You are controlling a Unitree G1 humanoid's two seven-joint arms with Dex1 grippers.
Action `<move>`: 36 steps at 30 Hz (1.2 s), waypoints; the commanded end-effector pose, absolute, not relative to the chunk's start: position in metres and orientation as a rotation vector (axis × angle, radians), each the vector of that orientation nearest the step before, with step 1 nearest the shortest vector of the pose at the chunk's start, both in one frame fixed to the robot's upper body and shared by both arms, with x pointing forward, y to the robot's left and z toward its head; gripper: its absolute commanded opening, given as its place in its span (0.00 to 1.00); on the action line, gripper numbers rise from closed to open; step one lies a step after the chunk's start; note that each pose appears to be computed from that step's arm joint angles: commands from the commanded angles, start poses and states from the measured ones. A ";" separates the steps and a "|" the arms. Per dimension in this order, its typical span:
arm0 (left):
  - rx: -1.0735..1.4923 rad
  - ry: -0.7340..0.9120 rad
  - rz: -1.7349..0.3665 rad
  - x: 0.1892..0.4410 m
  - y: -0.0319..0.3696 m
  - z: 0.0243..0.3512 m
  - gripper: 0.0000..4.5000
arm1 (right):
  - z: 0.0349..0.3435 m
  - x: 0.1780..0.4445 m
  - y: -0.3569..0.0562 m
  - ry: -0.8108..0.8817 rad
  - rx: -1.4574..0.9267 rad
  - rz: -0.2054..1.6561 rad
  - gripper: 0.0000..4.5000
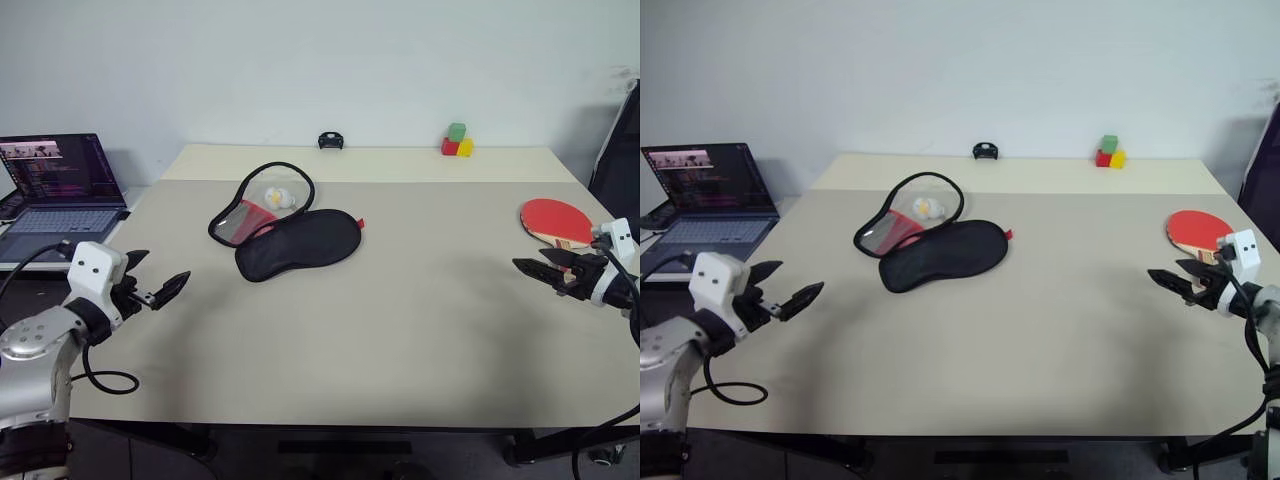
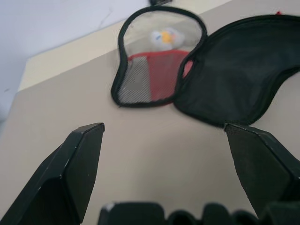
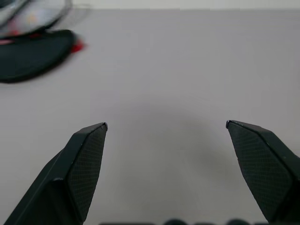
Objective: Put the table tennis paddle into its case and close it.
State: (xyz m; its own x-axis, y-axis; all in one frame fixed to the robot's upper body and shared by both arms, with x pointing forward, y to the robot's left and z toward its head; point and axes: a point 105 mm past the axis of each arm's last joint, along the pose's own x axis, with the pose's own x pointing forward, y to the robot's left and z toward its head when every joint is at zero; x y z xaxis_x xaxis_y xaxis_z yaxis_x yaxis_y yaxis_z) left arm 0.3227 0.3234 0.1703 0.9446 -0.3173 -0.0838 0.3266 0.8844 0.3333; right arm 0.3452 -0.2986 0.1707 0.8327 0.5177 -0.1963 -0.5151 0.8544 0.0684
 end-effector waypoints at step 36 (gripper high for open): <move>0.117 0.276 -0.498 0.368 0.239 0.102 1.00 | 0.202 0.330 -0.154 0.121 0.032 0.879 0.99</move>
